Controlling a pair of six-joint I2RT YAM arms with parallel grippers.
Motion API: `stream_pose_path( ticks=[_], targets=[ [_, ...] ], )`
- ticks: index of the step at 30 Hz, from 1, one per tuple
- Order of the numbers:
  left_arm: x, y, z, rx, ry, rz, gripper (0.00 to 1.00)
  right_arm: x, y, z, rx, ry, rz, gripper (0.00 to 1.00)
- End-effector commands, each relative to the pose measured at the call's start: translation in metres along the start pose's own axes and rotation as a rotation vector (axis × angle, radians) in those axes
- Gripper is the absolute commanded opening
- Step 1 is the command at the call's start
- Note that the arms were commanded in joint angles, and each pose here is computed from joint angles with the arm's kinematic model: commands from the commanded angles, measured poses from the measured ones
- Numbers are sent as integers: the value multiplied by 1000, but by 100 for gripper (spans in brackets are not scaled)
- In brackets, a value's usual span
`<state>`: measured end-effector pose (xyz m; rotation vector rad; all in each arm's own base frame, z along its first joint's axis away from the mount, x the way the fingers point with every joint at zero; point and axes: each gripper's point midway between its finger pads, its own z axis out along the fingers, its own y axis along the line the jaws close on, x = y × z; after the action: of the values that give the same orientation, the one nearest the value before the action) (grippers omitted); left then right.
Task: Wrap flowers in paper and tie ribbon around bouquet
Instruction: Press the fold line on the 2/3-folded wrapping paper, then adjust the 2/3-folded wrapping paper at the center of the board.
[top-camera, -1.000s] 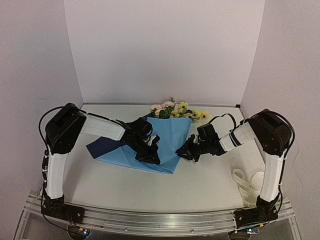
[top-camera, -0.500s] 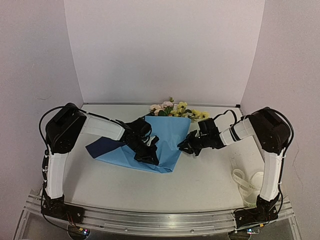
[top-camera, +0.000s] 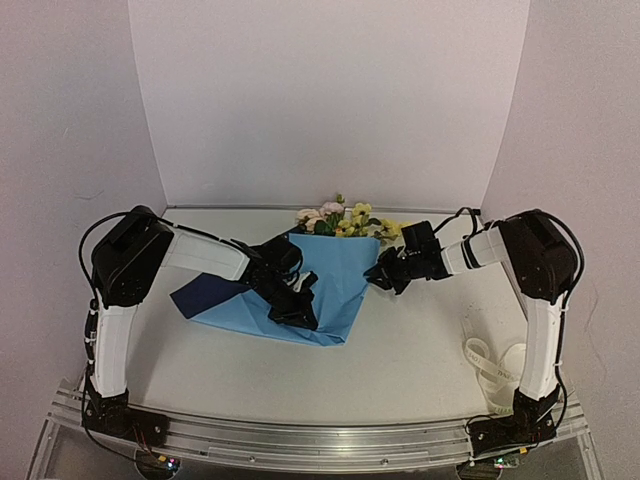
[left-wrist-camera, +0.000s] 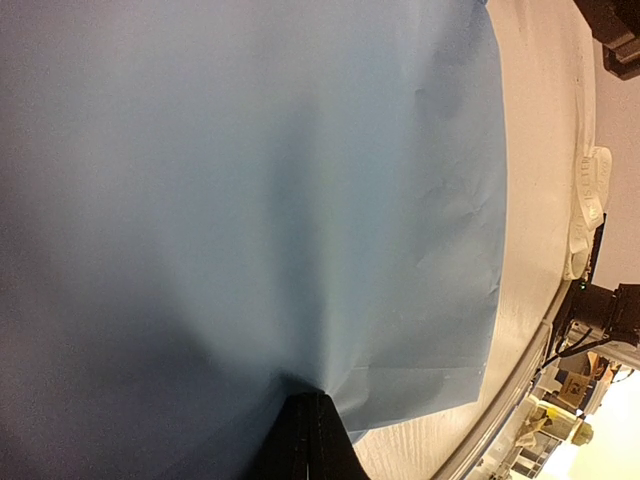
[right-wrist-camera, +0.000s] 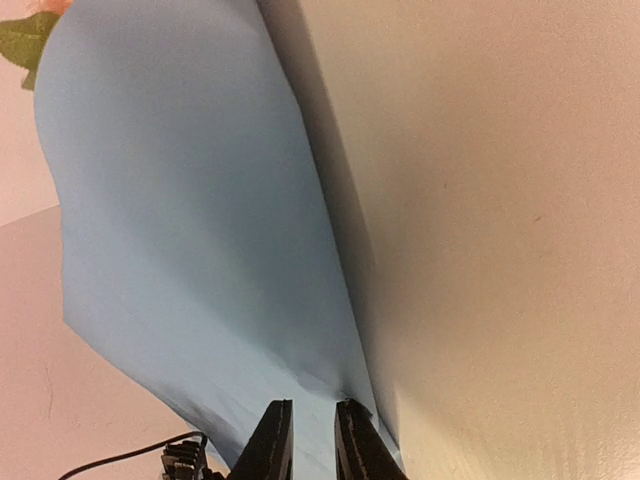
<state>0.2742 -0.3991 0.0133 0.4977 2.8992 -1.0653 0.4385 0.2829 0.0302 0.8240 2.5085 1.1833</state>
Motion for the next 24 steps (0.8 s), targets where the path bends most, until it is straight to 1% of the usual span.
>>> stream_pose_path(
  ticks=[1, 4, 7, 10, 13, 17, 19, 24],
  targets=[
    [42, 63, 16, -194, 123, -99, 3, -19, -6, 0, 57, -51, 35, 17],
    [42, 62, 15, -191, 122, -98, 3, -24, -9, 0, 69, -58, 42, 17],
    [37, 57, 11, -179, 107, -93, 3, -25, 1, -7, 67, -60, -5, 16],
    [26, 43, 6, -150, 77, -81, 4, -26, 14, -30, 93, -90, -106, 22],
    [10, 23, -4, -103, 26, -68, 10, -19, 26, -58, 110, -103, -189, 25],
    [-12, -9, -22, -25, -48, -44, 16, -1, 26, -80, 149, -94, -293, 27],
    [-21, -22, -31, 3, -79, -33, 18, 15, 25, -86, 167, -69, -336, 27],
    [-35, -44, -48, 58, -134, -21, 20, 63, 20, -79, 197, 24, -426, 27]
  ],
)
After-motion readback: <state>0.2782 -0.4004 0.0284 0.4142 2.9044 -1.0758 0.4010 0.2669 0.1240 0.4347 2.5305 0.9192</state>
